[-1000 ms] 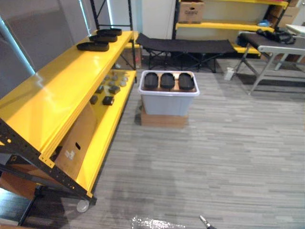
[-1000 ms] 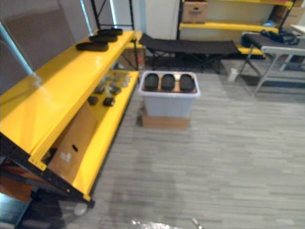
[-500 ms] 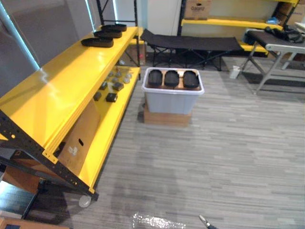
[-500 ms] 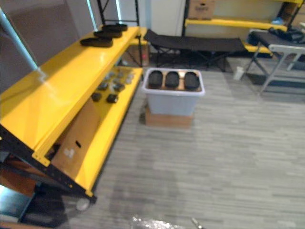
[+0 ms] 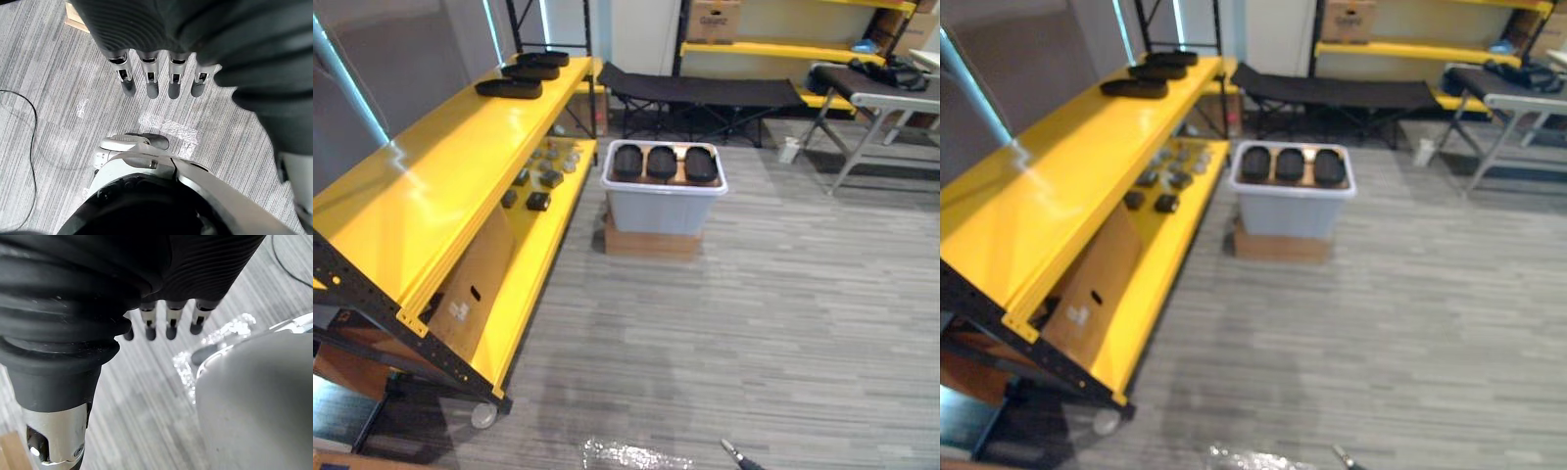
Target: Walk over and take plastic housings, then place them on the shelf
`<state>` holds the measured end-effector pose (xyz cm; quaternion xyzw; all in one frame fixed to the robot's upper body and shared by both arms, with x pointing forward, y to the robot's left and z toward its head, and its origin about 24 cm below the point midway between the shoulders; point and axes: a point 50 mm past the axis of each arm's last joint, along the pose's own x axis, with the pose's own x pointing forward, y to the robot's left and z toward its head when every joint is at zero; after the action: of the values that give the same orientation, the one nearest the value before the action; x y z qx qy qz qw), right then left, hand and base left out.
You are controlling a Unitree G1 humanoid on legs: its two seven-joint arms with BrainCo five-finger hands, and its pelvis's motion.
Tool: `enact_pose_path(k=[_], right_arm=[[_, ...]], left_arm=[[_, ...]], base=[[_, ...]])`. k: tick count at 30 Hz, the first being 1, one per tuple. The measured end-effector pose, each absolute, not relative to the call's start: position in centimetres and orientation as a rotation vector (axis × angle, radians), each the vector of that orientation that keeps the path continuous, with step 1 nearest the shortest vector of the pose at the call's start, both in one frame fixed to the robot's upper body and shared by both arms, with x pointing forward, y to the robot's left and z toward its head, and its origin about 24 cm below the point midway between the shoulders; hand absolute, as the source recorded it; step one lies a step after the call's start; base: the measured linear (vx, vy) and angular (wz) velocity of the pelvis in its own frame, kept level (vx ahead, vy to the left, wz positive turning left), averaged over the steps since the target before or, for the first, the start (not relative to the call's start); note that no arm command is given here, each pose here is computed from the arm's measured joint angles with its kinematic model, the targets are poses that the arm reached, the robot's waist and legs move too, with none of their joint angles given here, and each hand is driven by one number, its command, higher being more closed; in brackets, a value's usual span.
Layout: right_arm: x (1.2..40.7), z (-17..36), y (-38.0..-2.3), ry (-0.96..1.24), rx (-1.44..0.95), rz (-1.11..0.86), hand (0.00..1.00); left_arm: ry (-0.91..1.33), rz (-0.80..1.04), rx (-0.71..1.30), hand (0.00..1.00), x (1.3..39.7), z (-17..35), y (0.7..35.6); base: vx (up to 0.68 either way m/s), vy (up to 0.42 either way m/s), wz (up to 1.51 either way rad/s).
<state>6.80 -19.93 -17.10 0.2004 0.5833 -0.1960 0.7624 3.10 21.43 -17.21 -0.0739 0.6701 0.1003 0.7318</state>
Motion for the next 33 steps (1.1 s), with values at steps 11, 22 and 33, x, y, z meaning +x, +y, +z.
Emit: enact_pose_path(k=[11,22,33], right_arm=[[6.8,-17.0,-19.8,1.209,0.453,-0.423,0.0],[5.1,-17.1,-21.1,1.241,0.423,-0.46,0.0],[9.3,-16.1,-22.7,1.153,0.279,-0.366,0.0]], left_arm=[[1.431,0.191,-0.066,0.0,4.8,-16.9,22.2],[1.404,0.245,-0.168,0.0,4.4,-17.1,20.9],[1.324,0.271,-0.286,0.0,5.9,-17.1,19.3]], base=[[-0.15,0.118,-0.11],[0.18,-0.129,0.02],[0.05,-0.083,-0.29]])
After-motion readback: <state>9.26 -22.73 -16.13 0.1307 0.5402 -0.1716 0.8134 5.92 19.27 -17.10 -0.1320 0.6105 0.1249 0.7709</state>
